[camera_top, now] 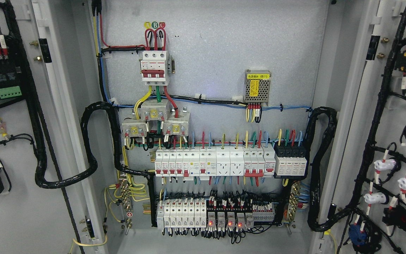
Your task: Open door with both hands
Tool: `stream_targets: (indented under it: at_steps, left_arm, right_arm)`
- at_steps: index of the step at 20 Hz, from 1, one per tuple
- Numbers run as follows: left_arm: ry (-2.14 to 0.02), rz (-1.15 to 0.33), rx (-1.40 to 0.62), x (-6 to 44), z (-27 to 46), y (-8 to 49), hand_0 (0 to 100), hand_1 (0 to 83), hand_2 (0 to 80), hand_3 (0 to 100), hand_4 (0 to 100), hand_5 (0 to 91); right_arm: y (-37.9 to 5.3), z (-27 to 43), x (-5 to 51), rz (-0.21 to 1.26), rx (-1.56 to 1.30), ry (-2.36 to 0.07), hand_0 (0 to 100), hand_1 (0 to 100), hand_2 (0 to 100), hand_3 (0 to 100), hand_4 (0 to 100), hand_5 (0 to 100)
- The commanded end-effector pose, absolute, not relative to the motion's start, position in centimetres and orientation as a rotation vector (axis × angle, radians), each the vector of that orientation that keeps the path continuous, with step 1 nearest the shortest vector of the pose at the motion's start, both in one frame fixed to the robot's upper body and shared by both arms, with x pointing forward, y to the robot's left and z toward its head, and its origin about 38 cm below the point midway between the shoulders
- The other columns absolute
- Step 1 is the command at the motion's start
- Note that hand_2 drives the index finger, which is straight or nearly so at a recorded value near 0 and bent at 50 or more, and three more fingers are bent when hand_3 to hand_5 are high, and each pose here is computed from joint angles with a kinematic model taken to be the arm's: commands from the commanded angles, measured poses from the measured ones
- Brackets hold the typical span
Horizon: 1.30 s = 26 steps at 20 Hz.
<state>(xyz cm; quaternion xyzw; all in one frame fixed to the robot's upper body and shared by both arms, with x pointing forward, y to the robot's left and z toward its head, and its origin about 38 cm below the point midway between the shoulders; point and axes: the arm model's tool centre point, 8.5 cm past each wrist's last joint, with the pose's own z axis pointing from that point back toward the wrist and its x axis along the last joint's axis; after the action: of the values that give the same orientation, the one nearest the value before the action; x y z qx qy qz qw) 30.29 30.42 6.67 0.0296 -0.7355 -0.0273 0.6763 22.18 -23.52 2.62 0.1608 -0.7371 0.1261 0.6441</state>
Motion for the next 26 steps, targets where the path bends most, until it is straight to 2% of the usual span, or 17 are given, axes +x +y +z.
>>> stream_targets:
  at_steps: [1, 14, 26]
  left_arm:
    - [-1.678, -0.112, -0.153, 29.3, 7.0, 20.1, 30, 0.0, 2.7, 3, 4, 0.0]
    - [-1.669, -0.108, -0.149, 29.3, 6.7, 20.3, 30, 0.0, 2.7, 3, 4, 0.0]
    - [-1.649, -0.102, -0.139, 29.2, 6.1, 20.6, 29, 0.0, 2.7, 3, 4, 0.0]
  right_arm:
    - [-18.6, 1.7, 21.4, 0.224, 0.457, -1.664, 22, 0, 0, 0, 0, 0]
    - [-20.7, 1.1, 22.4, 0.138, 0.365, -1.682, 22, 0, 0, 0, 0, 0]
    - [-21.9, 1.6, 24.4, 0.140, 0.326, -1.713, 22, 0, 0, 0, 0, 0]
